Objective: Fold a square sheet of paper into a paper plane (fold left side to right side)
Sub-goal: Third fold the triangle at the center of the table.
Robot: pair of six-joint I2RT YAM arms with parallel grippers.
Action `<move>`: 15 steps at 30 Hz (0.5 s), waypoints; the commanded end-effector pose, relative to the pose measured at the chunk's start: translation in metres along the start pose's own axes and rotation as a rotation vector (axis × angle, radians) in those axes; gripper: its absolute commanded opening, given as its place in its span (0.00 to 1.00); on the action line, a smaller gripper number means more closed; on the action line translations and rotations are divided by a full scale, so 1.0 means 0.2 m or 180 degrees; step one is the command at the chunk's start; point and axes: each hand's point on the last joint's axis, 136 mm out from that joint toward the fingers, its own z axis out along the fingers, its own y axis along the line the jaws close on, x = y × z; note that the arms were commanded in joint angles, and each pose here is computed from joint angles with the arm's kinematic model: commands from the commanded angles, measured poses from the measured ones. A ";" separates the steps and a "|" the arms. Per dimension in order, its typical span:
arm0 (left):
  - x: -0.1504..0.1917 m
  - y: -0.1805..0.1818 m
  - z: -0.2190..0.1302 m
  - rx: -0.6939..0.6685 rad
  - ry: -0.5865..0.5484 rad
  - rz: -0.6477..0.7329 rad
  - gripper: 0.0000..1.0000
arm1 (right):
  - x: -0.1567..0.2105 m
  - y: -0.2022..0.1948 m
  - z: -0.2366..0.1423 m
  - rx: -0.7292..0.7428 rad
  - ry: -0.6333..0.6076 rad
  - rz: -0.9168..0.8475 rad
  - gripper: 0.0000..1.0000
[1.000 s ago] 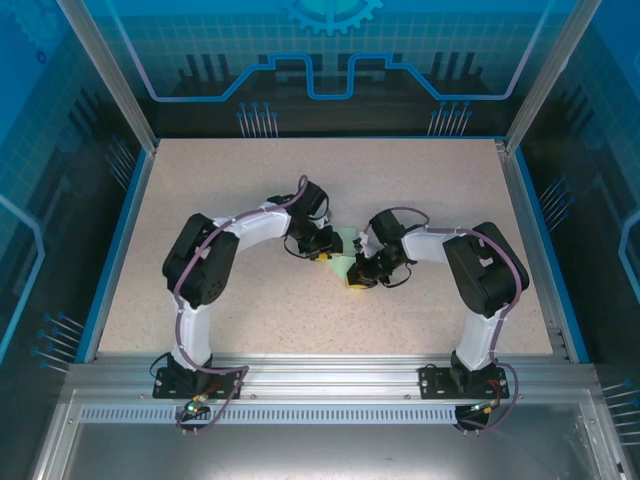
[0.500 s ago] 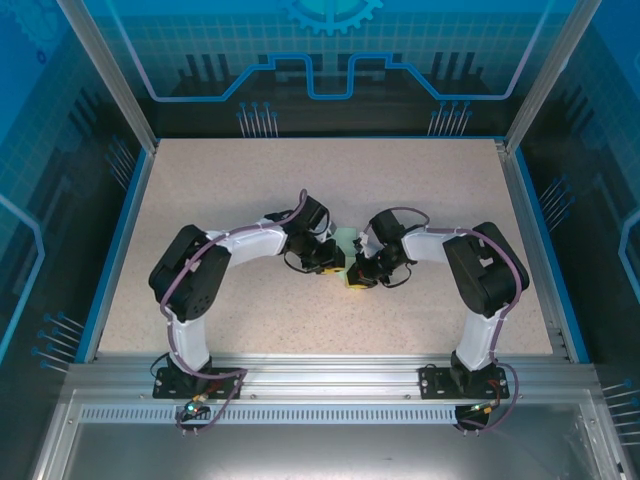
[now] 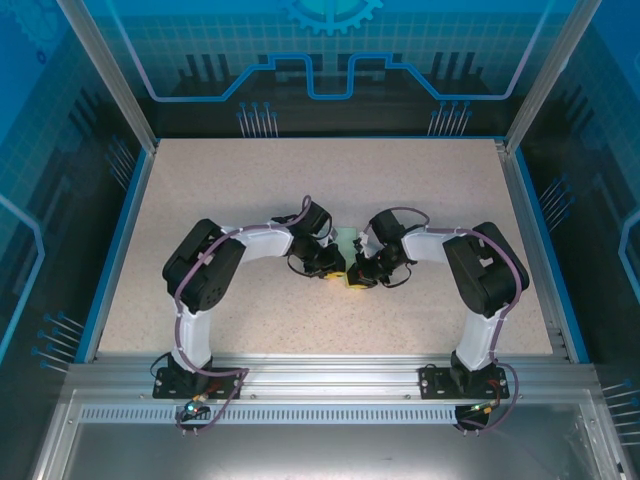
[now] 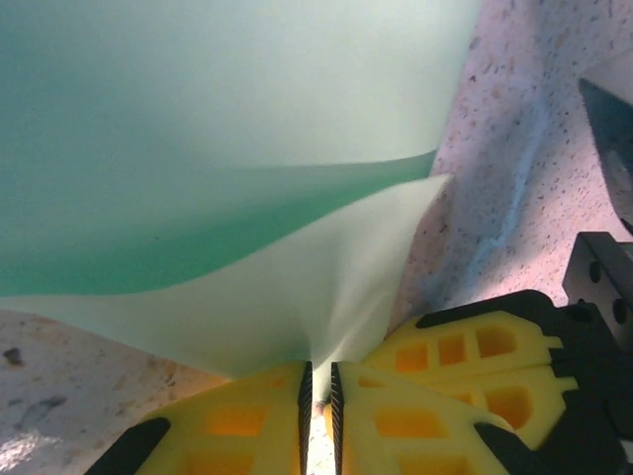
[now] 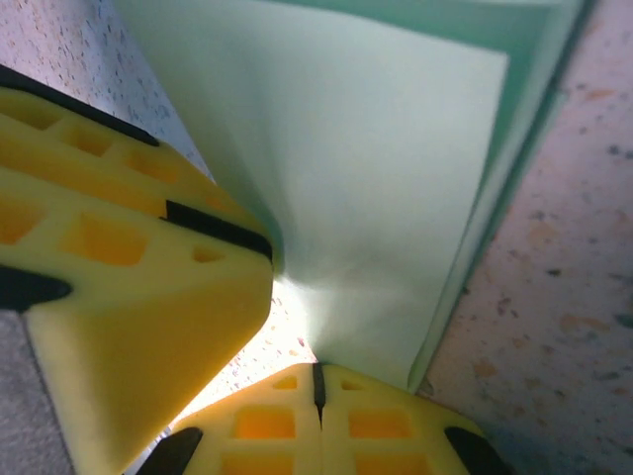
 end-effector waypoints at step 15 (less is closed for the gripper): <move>-0.21 0.33 -0.08 -0.0583 -0.0150 -0.0213 0.16 | 0.20 -0.29 0.04 0.0811 0.0364 0.0342 0.00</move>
